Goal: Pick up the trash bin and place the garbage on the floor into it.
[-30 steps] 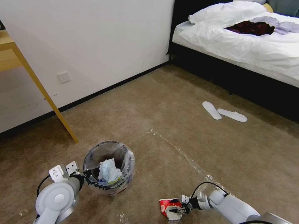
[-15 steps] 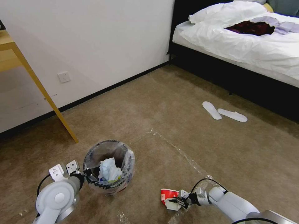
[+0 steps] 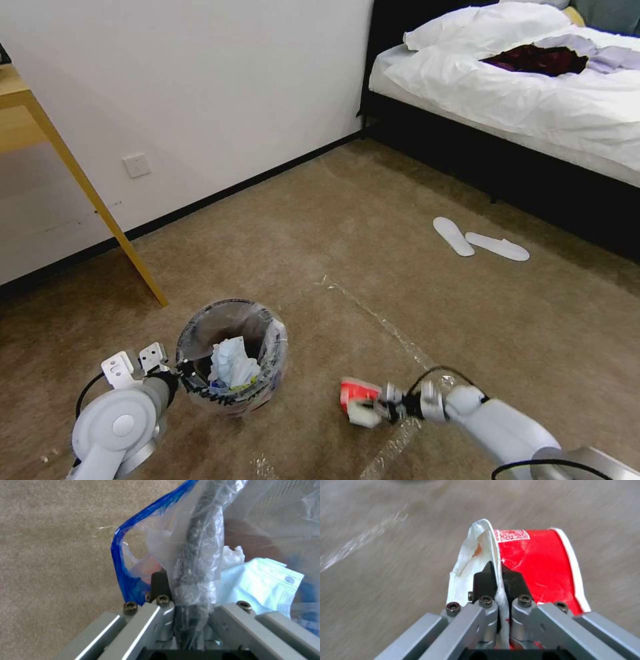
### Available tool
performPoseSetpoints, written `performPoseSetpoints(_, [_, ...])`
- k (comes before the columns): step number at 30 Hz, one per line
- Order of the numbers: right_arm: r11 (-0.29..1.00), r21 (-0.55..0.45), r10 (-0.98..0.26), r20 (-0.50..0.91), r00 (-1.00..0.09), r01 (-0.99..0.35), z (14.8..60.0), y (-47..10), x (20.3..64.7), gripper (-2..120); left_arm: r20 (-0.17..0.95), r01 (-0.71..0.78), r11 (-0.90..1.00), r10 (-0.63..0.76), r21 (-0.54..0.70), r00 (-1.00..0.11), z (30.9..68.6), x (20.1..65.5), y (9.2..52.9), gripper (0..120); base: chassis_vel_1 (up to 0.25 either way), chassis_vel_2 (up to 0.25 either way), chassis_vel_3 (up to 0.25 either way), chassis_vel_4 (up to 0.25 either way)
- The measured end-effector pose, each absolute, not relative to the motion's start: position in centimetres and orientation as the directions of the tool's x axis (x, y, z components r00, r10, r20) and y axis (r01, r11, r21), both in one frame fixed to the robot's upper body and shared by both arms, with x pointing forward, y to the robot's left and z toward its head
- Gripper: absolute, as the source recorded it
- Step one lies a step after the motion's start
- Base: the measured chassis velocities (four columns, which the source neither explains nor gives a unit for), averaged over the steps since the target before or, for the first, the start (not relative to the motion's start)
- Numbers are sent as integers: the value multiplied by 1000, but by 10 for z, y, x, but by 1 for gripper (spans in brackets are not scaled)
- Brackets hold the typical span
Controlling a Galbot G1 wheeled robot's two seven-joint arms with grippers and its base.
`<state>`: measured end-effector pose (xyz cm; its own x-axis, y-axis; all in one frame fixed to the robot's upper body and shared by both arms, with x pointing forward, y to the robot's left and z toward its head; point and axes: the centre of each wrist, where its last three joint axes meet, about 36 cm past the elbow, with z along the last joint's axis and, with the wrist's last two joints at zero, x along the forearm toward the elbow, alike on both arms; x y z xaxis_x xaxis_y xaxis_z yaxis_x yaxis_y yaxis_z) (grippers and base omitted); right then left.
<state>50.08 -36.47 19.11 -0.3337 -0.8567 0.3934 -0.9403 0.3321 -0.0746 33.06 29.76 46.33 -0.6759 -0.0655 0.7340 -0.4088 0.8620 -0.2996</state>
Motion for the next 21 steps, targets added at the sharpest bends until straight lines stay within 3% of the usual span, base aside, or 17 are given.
performPoseSetpoints(2, [340, -101, -862, 365, -353, -935, 207, -367, 509, 0, 732, -407, 862, -63, -302, -678, 465, 330, 297, 0, 0, 0, 0, 0])
performPoseSetpoints(5, [354, -189, -882, 259, -394, -916, 269, -369, 531, 0, 728, -402, 863, -60, -306, -683, 470, 330, 296, 0, 0, 0, 0, 0])
performPoseSetpoints(16, [438, -310, -864, 115, -491, -844, 347, -389, 553, 0, 723, -398, 865, -61, -306, -688, 474, 326, 296, 0, 0, 0, 0, 0])
performPoseSetpoints(21, [515, -355, -842, -37, -538, -780, 411, -396, 570, 0, 724, -398, 865, -62, -304, -687, 474, 325, 295, 0, 0, 0, 0, 0])
